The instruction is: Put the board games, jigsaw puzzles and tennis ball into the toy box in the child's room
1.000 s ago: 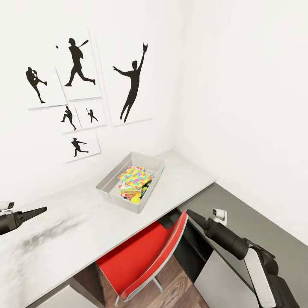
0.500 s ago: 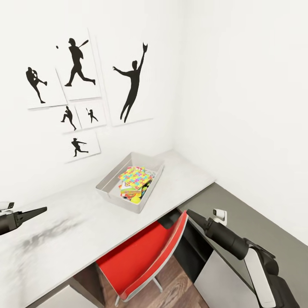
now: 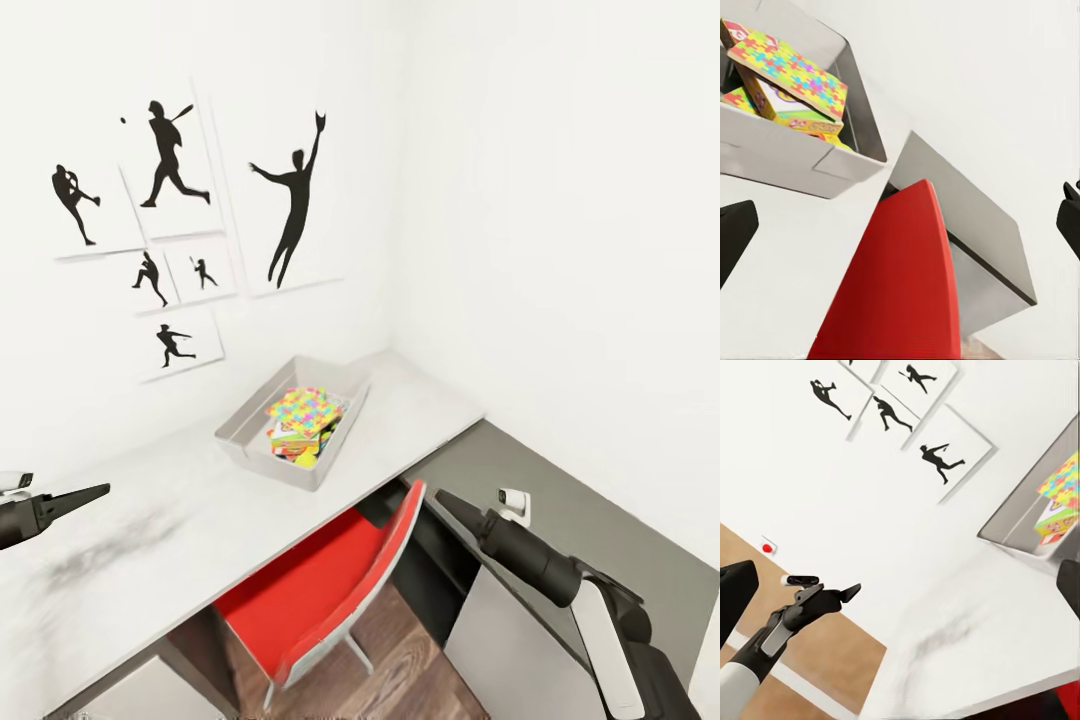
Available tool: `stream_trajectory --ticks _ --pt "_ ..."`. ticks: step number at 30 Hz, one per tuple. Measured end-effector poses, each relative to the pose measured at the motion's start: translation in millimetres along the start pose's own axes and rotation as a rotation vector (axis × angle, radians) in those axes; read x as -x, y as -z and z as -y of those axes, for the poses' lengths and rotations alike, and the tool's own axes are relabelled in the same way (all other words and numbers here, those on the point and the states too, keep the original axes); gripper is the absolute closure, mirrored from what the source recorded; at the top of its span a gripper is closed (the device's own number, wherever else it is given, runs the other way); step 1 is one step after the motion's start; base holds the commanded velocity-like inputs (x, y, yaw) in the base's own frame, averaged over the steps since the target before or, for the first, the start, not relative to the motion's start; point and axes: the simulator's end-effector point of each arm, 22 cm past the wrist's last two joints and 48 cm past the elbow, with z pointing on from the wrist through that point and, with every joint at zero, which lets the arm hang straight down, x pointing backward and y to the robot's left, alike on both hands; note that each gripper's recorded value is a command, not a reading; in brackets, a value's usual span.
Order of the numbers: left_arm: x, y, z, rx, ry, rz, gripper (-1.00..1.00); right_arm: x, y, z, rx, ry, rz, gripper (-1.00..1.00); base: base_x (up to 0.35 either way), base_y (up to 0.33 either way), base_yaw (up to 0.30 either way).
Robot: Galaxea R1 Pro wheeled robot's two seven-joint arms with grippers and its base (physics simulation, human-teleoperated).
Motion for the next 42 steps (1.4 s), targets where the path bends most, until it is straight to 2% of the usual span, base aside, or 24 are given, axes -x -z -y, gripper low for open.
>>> stream_trajectory --ticks 8,13,25,42 --pt "3.5 1.7 3.9 -0.004 -0.008 0.007 -1.00 2.7 0.1 -4.6 0.007 0.009 0.003 -1.00 -0.315 0.000 -0.194" --pt "6.8 4.0 6.1 -0.004 -0.014 0.014 -1.00 6.7 0.3 -8.0 0.012 0.033 0.016 -1.00 -0.323 0.018 -0.199" --pt "13.8 9.7 11.5 -0.004 -0.030 0.025 -1.00 10.8 0.6 -14.3 0.021 0.053 0.026 -1.00 -0.262 0.134 -0.200" --pt "23.3 17.6 19.3 -0.005 -0.048 0.048 -1.00 18.9 1.0 -25.5 0.036 0.096 0.047 -1.00 -0.008 0.031 -0.200"
